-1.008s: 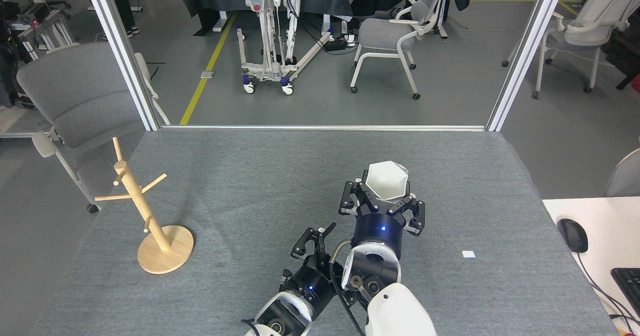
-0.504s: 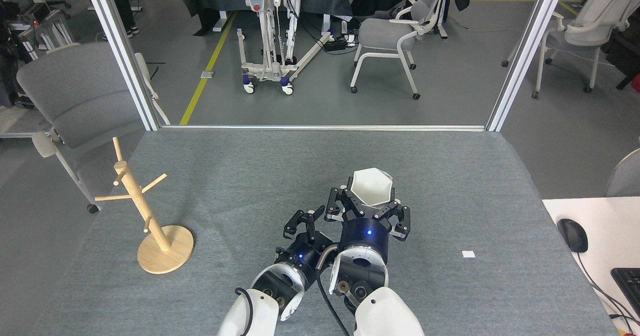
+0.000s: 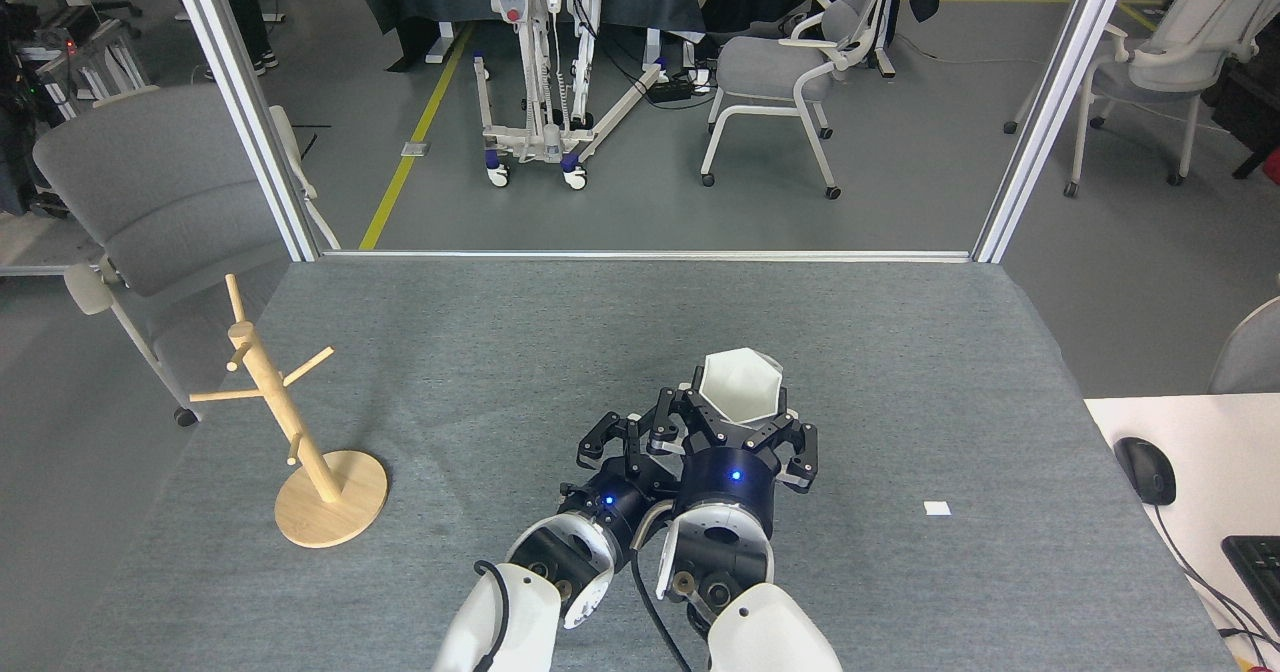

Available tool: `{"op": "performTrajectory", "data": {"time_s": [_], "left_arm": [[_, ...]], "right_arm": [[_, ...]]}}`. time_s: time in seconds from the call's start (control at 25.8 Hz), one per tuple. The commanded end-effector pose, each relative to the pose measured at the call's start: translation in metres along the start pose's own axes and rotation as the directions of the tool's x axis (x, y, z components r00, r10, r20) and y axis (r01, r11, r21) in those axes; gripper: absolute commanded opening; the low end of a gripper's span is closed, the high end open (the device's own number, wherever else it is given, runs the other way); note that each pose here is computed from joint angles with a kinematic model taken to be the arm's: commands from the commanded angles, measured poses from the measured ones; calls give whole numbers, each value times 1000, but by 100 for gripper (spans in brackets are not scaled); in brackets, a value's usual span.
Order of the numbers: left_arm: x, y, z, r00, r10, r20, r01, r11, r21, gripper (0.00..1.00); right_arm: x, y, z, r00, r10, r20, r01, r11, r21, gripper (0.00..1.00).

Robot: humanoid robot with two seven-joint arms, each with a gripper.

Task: Hang cup on storage rack
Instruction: 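Grasp the cup with the left gripper beside the right gripper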

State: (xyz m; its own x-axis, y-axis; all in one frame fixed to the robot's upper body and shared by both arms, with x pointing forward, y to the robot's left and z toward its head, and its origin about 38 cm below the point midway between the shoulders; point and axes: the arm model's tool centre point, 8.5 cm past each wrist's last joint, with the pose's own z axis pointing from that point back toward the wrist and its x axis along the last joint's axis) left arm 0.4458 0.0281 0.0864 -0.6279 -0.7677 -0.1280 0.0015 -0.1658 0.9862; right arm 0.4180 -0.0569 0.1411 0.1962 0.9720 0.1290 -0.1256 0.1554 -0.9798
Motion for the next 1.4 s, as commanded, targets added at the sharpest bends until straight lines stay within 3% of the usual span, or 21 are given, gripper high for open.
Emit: {"op": "performTrajectory", "data": {"time_s": [0.0,0.27,0.58,0.62,0.66,0.7,0.74,0.78,1.12,1.2,1.28,1.36], "left_arm": [[2,5,-3,999,-8,36,8,1000,4,99],[9,0,-3,994,-8,109,9,1000,-6,99],[0,0,-4,998,17,62,-16,1000,-2,96],[-1,2,-4,999,23,47,-23,1000,3,87],[-1,2,-4,999,22,41,-22,1000,1,70],[-1,2,-4,999,17,49,-17,1000,-1,43],[1,1,-2,998,15,61,-15,1000,-4,7],[2,-2,-1,997,16,79,-15,1000,-12,0],[-1,-6,0,997,15,81,-13,1000,-25,0],[-1,-6,0,997,16,80,-13,999,-30,0],[-1,-7,1,997,15,79,-12,999,-34,0],[-2,-8,1,997,14,78,-11,999,-36,0]], "right_arm": [[6,6,3,1000,17,14,-17,1000,6,26],[22,10,11,999,13,45,-14,1000,17,25],[28,16,13,999,14,43,-16,999,36,23],[27,17,12,999,16,39,-17,999,38,24],[27,19,12,999,18,34,-20,999,43,23],[27,21,12,999,18,30,-20,999,48,23],[28,23,12,999,21,31,-22,998,54,23],[29,24,12,999,22,29,-24,998,56,23],[31,27,14,999,20,28,-22,998,63,27],[30,27,13,999,20,27,-22,998,64,41],[28,26,11,1000,15,17,-16,998,64,75],[27,25,10,1000,16,15,-17,998,62,92]]}}
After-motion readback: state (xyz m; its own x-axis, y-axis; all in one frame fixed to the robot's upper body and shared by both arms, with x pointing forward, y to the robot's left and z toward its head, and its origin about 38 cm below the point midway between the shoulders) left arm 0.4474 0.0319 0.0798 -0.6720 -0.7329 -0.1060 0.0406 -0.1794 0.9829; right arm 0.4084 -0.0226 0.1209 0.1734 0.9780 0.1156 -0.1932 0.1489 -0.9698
